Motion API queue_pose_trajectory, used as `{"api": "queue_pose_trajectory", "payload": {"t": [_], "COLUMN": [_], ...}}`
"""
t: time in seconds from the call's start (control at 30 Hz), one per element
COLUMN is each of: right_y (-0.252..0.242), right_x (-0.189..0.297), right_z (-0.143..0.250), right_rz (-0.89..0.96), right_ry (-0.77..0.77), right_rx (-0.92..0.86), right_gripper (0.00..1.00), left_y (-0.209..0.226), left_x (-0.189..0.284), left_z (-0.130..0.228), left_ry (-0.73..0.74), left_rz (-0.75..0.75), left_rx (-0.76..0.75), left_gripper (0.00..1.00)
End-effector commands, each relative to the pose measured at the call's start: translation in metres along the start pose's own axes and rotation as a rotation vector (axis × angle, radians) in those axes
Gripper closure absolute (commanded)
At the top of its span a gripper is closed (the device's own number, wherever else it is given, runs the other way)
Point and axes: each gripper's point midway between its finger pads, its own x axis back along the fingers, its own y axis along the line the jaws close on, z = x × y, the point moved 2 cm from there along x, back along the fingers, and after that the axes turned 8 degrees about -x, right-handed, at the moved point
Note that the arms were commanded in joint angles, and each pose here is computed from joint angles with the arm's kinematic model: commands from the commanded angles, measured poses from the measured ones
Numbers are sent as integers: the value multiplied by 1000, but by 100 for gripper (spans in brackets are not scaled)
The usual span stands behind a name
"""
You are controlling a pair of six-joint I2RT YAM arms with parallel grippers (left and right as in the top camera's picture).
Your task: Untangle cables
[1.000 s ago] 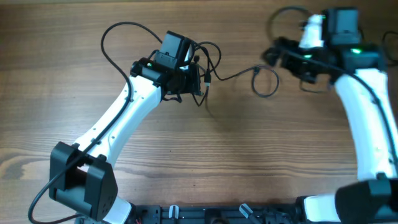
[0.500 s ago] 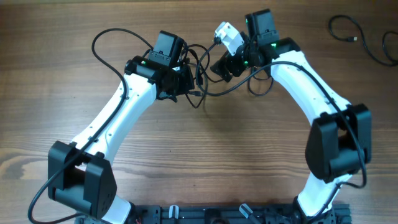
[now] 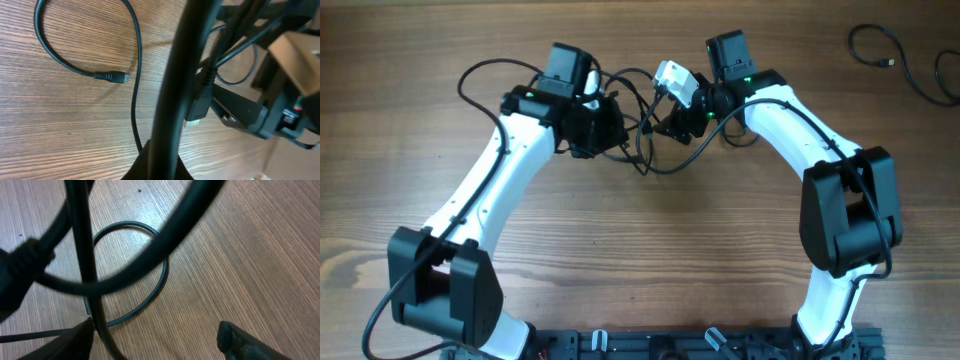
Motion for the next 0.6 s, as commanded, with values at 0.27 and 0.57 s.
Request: {"api": "queue_pose_trajectory", "payload": {"t": [0.27,0.57], "right_y": [2,-70], "right_x": [-2,88], "right_z": [-5,-13], "right_rz": [-25,472], "right_ry": [-40,-88], "right_rx": [-53,-501], "right_gripper": [83,96], "left_y": [-2,14], "left_x": [1,1], "left_z": [3,-6], "left_ry": [41,-19], "left_rz": [57,-46], "left_rx": [37,37], "left_gripper": [96,92]}}
